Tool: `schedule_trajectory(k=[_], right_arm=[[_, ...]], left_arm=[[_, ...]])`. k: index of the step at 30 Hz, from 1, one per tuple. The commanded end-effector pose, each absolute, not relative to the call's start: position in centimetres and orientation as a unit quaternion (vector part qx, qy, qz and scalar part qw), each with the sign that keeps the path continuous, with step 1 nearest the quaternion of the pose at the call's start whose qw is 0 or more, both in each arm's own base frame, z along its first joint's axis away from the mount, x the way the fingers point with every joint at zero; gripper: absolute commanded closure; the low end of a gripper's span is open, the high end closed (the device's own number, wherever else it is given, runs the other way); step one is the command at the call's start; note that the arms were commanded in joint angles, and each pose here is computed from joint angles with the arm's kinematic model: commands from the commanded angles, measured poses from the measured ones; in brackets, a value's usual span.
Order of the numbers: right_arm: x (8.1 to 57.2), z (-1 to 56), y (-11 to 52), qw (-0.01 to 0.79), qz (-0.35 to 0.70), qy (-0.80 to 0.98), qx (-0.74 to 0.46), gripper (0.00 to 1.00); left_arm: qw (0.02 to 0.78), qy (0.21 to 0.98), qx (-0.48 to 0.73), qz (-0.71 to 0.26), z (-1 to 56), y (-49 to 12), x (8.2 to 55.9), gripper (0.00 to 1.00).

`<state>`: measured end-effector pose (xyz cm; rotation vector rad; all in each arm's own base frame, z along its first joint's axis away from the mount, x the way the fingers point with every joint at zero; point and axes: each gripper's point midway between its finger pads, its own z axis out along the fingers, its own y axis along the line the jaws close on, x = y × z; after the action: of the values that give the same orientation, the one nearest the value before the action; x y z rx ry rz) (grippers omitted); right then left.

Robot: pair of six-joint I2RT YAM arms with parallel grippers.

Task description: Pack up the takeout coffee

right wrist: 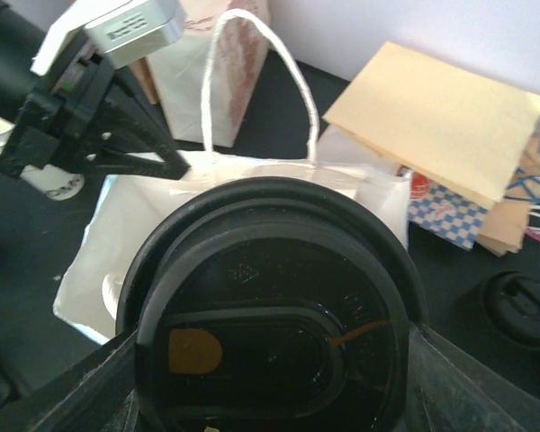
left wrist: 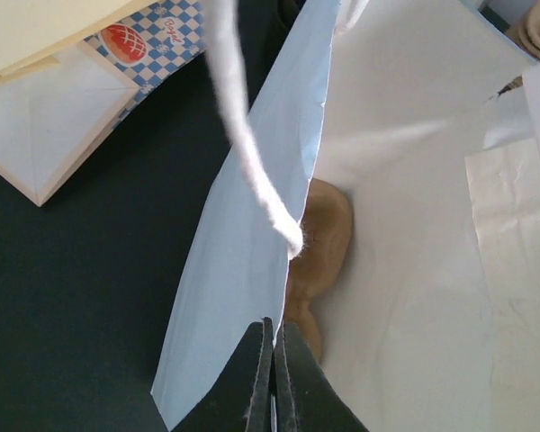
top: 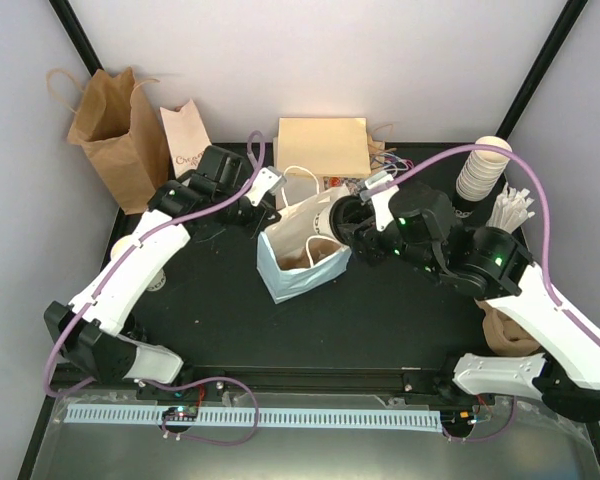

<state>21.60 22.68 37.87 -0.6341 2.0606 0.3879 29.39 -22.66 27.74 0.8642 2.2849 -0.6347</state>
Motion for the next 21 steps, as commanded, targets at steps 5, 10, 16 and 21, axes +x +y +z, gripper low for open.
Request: schedule_trajectory(k=[5,10,16,21], right_arm=[[17.9,36.6,24.6,0.405,0.243,0.818,-0.329,0.48],[16.7,35.3,25.3,0.371,0.263,0.818,-0.351,0.49],[16.2,34.2,25.0,0.351,0.258,0.827,-0.355,0.49],[16.5,33.9,24.2,0.361,0.247,0.83,-0.345,0.49]], left_arm=[[0.32,0.848,0.328,-0.268,28.9,-23.2,27.7,0.99],[0.322,0.85,0.326,-0.26,28.6,-23.1,27.7,0.98],[0.332,0.85,0.329,-0.244,28.9,-22.9,27.9,0.99],[0.352,0.836,0.355,-0.225,29.4,-23.2,27.4,0.99]])
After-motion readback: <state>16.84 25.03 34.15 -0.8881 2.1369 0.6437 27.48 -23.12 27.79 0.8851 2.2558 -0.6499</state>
